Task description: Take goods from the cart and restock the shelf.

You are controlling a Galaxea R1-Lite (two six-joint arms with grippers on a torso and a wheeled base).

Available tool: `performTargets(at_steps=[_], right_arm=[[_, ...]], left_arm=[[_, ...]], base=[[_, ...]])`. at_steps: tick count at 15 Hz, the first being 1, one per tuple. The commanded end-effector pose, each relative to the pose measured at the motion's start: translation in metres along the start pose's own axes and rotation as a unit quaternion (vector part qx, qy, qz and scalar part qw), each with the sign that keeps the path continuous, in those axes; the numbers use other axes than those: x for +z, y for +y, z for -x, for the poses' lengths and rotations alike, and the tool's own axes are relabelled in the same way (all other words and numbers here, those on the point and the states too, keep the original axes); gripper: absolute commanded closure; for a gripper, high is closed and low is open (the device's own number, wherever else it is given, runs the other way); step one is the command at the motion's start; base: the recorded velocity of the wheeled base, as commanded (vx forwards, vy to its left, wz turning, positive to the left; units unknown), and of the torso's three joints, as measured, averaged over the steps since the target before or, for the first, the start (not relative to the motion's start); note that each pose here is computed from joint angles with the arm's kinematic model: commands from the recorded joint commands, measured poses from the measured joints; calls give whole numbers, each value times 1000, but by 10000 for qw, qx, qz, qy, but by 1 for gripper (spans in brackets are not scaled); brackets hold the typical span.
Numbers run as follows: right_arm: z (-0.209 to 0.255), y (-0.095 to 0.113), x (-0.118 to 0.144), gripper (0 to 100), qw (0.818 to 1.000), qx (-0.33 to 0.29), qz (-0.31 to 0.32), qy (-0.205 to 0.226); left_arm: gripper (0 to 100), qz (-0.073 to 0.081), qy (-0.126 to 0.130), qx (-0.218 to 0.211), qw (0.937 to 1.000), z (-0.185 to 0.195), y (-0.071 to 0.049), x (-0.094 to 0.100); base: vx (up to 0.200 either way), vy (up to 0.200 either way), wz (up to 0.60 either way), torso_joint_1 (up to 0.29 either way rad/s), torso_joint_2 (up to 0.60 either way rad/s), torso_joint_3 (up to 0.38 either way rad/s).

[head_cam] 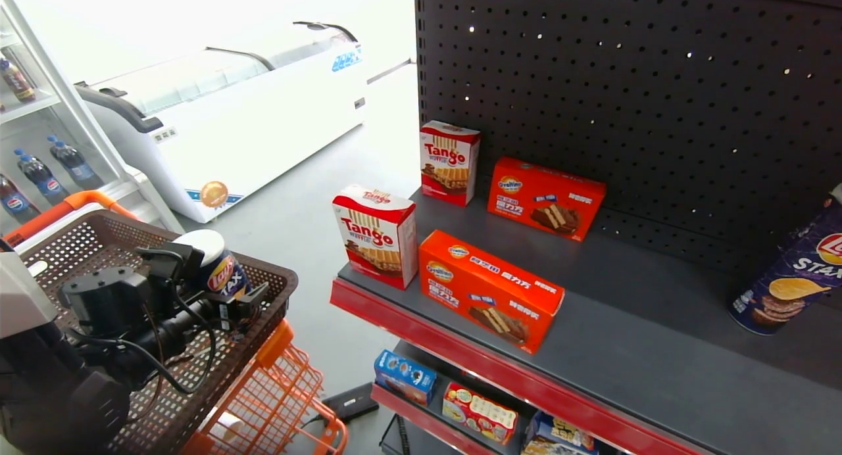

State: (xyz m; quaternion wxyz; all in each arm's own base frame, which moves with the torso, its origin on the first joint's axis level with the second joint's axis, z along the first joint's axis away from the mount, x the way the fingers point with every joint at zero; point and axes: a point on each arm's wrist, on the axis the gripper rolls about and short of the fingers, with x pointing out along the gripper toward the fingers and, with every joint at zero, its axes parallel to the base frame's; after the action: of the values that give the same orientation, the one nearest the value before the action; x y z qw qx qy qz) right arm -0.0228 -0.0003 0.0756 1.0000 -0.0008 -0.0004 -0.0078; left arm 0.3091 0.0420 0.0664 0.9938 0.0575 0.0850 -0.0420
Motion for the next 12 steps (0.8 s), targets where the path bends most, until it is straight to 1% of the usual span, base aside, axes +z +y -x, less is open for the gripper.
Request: performTargets(at_steps=[1,3,5,6,7,9,10,11,12], right_arm=[[0,0,0,0,10000,-7,-1,4],[0,0,0,0,10000,1,7,4],[0,0,0,0,10000,-7,-1,4],[0,0,0,0,10000,-7,-1,4],[0,0,0,0,10000,-7,7,4],[0,0,0,0,10000,-7,7,4],[0,0,0,0,10000,1,-1,4],[0,0,0,0,10000,-7,7,4],[0,0,0,0,10000,-7,7,4]], left_arm=[[100,-50,-21,54,10000,-4,2,0],[100,-51,-27,63,10000,-4,2,0],[100,-134,-143,90,9998,-5,2,5],[100,-206,-163,110,9996,-3,2,5],[100,-222,-167,126,9995,-2,2,5],[100,-254,-485,286,9981,4,9,26],[100,-301,-738,366,9961,8,12,43],[100,-374,-1001,419,9934,19,13,70],[100,-400,-1113,422,9921,26,12,82]], base=[[0,0,0,0,0,0],[0,0,0,0,0,0],[0,0,0,0,0,0],[0,0,0,0,0,0],[0,0,0,0,0,0],[0,0,0,0,0,0],[0,0,0,0,0,0],[0,0,0,0,0,0],[0,0,0,0,0,0]])
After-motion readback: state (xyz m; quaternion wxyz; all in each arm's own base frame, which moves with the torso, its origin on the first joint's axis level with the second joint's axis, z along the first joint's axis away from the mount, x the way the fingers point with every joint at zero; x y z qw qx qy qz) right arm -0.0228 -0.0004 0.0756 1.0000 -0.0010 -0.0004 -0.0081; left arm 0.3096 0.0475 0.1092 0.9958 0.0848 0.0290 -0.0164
